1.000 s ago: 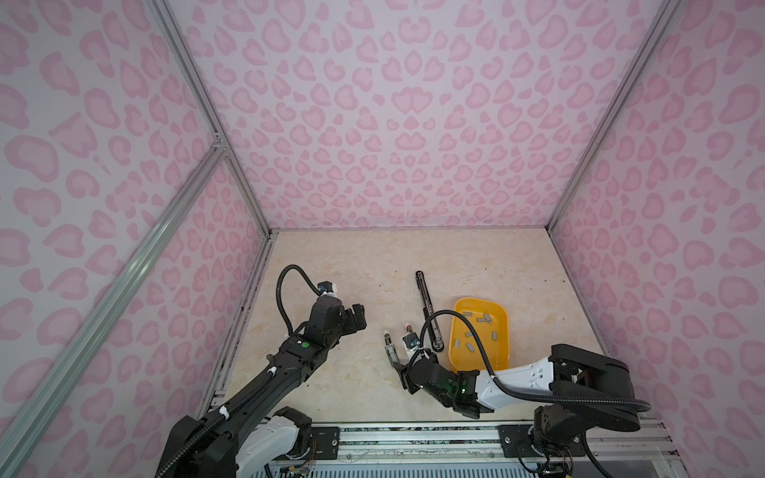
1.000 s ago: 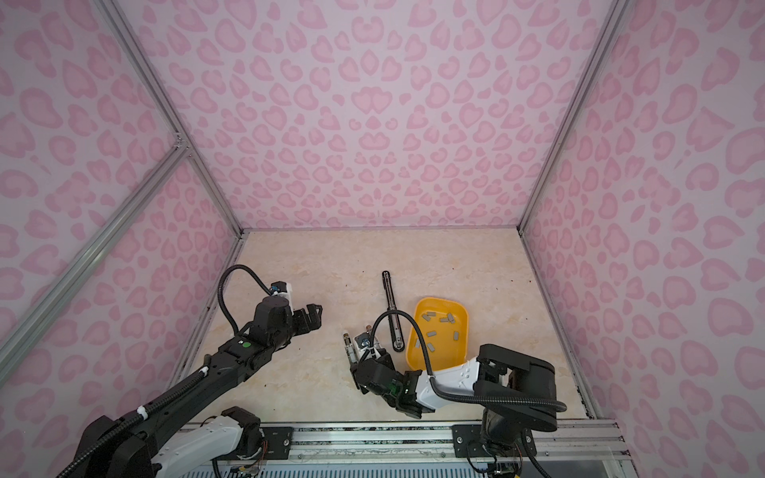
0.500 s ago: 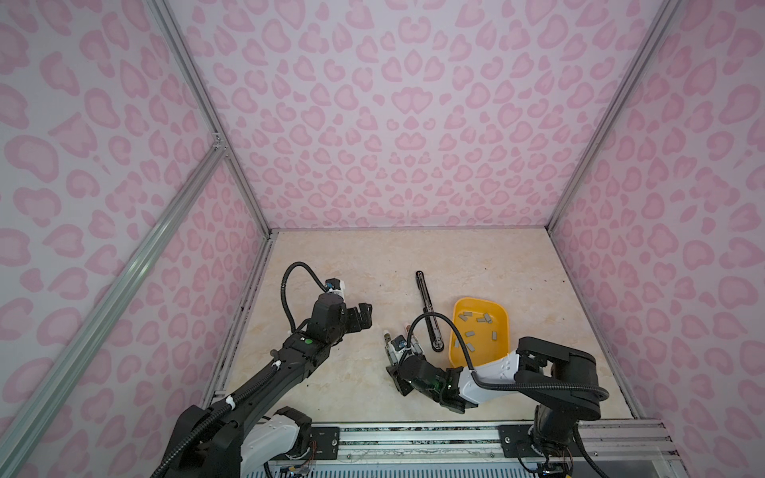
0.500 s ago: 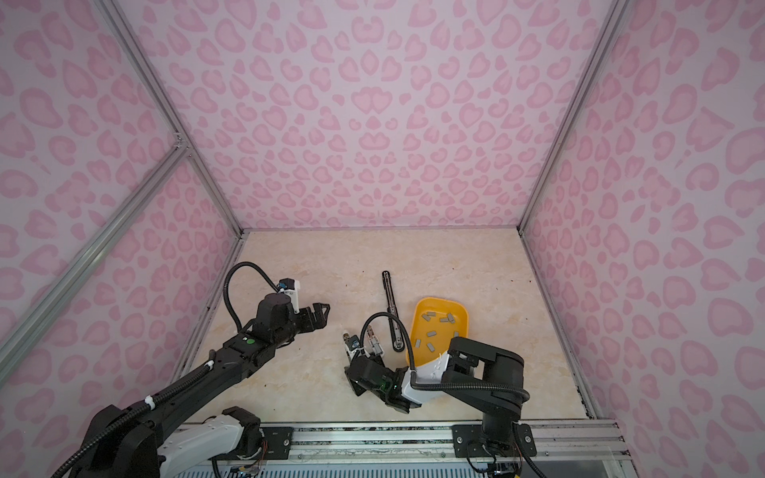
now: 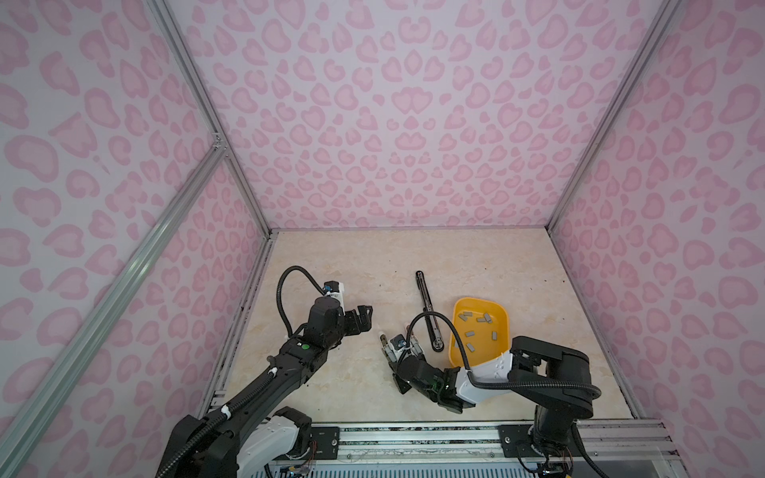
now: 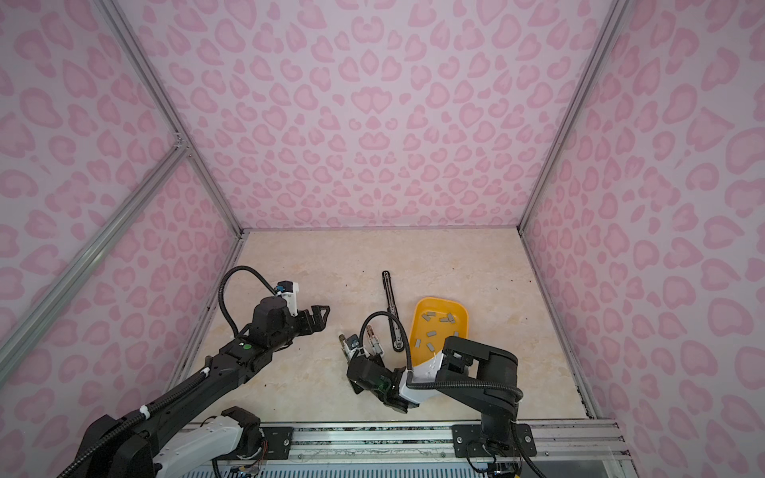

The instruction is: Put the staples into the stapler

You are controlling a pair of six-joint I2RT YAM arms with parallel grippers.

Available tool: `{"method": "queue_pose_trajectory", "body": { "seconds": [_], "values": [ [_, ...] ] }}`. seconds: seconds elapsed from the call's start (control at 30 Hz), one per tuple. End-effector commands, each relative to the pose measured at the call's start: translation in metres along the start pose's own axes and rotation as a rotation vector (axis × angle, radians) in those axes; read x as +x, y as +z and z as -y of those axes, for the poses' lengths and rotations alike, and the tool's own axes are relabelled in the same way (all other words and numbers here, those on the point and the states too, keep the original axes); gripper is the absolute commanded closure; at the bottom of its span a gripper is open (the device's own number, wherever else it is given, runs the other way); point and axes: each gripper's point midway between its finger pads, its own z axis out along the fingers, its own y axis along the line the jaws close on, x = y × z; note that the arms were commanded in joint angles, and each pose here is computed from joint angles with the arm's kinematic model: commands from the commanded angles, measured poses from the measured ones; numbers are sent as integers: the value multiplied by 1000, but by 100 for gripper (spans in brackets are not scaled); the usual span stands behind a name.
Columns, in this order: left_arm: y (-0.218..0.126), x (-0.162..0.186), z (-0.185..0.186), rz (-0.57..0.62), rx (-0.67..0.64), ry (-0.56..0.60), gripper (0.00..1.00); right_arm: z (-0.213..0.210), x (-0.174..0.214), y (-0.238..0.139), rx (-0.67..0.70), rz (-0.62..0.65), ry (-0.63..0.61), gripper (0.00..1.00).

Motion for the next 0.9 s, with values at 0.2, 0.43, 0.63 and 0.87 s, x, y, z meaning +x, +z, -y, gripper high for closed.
{"method": "queue_pose_trajectory", "body": {
  "seconds": [0.2, 0.43, 0.63, 0.87],
  "values": [
    [14, 12, -23, -11, 41, -116, 12, -2, 25, 2, -24, -91, -68, 76],
    [26, 36, -24, -76, 78, -101, 28, -11, 22, 7, -76, -83, -58, 77],
    [30, 49, -23, -104, 96, -95, 28, -14, 19, 12, -93, -72, -41, 78],
    [33, 68, -14, -148, 114, -78, 35, -14, 14, 16, -93, -61, -19, 78]
  ]
}}
